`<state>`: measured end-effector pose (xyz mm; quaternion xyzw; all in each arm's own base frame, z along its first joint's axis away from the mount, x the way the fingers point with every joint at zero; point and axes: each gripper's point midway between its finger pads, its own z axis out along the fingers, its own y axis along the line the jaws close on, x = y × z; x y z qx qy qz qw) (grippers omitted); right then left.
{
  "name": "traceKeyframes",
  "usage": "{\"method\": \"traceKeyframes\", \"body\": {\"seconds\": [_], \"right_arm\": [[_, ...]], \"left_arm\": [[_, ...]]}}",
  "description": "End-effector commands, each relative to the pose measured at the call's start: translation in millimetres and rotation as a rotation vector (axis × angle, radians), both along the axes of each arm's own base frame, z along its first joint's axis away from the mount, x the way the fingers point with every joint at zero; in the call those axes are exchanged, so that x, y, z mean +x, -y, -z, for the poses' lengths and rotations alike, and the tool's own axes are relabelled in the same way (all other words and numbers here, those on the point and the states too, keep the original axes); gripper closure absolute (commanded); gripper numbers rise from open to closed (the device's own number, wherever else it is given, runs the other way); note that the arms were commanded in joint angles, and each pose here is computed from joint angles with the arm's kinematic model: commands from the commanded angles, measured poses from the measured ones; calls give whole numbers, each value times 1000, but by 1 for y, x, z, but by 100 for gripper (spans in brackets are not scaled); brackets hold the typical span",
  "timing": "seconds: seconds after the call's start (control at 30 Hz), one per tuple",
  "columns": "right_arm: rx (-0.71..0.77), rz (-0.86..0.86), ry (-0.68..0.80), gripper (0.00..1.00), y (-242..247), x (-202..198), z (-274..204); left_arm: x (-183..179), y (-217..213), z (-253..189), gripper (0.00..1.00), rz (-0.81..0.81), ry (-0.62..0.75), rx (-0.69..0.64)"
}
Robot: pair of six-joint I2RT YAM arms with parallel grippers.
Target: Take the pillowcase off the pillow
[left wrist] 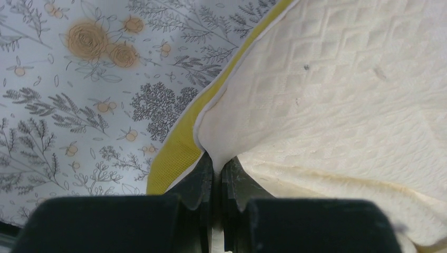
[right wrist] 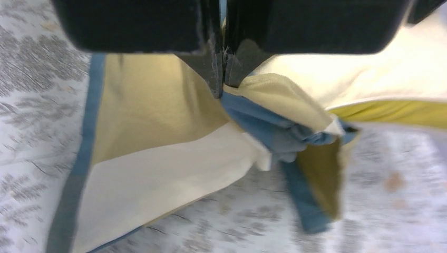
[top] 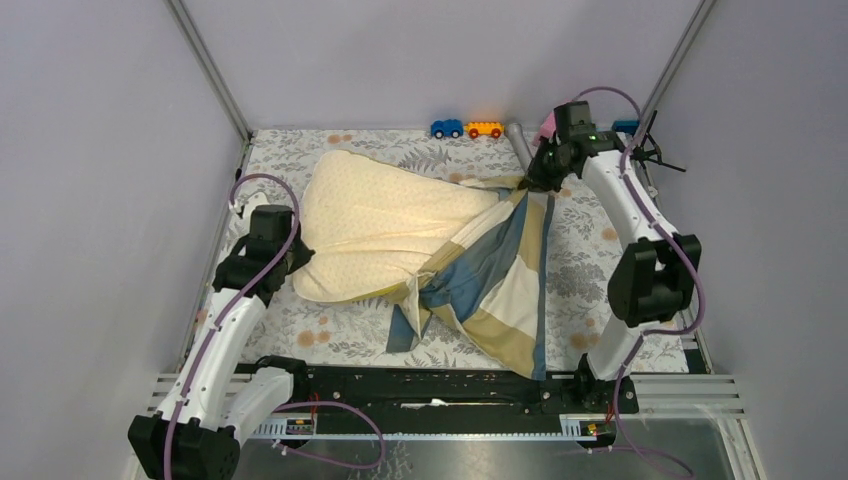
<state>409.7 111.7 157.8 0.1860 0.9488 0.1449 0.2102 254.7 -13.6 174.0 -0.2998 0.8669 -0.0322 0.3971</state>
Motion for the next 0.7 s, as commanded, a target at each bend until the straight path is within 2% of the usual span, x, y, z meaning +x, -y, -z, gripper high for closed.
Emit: {"method": "traceKeyframes", "body": {"seconds": [0.0, 0.13, 0.27, 0.37, 0.43, 0.5, 0.53, 0.57, 0.6, 0.63, 0.67], "right_arm": [[158, -3, 509, 100, 11, 49, -147], [330, -92, 675, 100, -17, 56, -221], [412, -147, 809, 100, -29, 69, -302], [449, -226, 940, 100, -37, 52, -374], [476, -316, 1038, 100, -44, 25, -410], [437, -361, 1007, 100, -46, 9, -402], [381, -367, 928, 100, -48, 11, -375], [322, -374, 842, 100, -51, 9, -345], [272, -387, 740, 100, -57, 5, -308], [239, -400, 657, 100, -64, -6, -273], [231, -389, 583, 100, -68, -14, -233]], "left_arm": [[17, -22, -32, 100, 7, 102, 148], [56, -2, -55, 100, 65, 184, 77], [112, 3, -140, 100, 59, 327, 116], [121, -3, -185, 100, -38, 399, 171], [116, -5, -185, 100, -74, 409, 174], [108, -3, -158, 100, -71, 378, 159], [102, -3, -136, 87, -67, 350, 151], [94, -2, -107, 62, -56, 302, 140], [85, 0, -79, 31, -49, 243, 125], [72, 3, -48, 9, -40, 166, 100], [58, 2, -20, 2, -37, 79, 78]]}}
